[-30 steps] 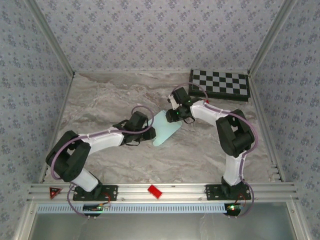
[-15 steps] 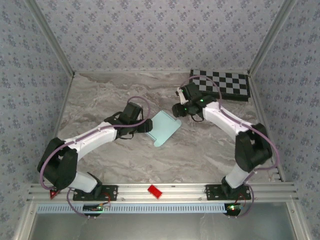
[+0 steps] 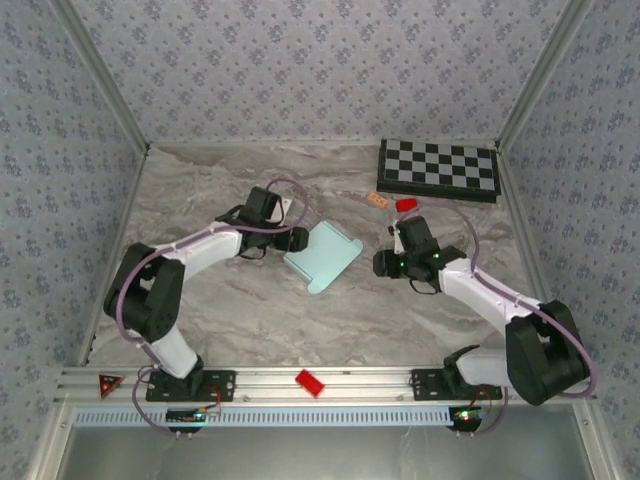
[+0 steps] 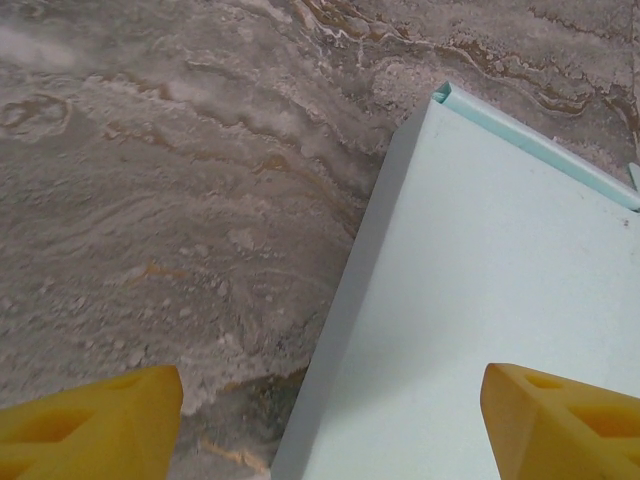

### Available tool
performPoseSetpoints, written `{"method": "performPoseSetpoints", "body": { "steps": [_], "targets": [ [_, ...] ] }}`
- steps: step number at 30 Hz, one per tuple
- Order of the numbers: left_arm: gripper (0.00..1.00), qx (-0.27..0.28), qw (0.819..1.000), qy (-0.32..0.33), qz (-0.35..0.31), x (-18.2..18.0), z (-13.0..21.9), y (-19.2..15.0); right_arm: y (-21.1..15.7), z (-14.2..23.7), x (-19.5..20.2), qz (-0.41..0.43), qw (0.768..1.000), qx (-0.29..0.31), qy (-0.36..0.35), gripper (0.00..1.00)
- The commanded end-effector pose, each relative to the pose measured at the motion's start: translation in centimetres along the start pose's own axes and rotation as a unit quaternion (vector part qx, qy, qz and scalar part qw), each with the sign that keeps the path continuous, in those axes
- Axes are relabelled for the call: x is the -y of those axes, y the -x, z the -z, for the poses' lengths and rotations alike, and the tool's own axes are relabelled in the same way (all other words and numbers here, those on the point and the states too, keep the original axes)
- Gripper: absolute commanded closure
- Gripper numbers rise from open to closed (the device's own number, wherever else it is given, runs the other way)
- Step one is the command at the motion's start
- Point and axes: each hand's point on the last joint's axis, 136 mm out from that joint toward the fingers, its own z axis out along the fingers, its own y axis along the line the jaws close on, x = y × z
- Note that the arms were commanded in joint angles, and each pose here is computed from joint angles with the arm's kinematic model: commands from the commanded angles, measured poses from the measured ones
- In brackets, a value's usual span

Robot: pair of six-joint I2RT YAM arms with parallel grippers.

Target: Fold the paper box

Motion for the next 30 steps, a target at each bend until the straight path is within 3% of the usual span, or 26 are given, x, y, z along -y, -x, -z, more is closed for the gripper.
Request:
{"method": "performPoseSetpoints", "body": {
  "steps": [1,12,17,30],
  "targets": [
    [0.22,0.003,0.999,-0.049,-0.022,1.4,-0.8,1.0,-0.5,0.0,-0.6,-0.030,0.999,0.008,0.023,0.50],
    [0.28,-0.020,0.994,-0.106,0.015,2.8,-2.1,-0.9,-1.9,-0.8,0.1,-0.033,0.999,-0.003,0.011,0.50],
    [0.36,-0.031,0.991,-0.128,0.036,3.7,-2.2,-2.3,-1.9,-1.4,-0.1,-0.034,0.999,-0.010,0.013,0.50],
    [0.42,-0.035,0.988,-0.138,0.054,6.2,-1.9,-4.7,-1.4,-2.6,-1.1,-0.047,0.998,-0.011,0.040,0.50]
  ]
}}
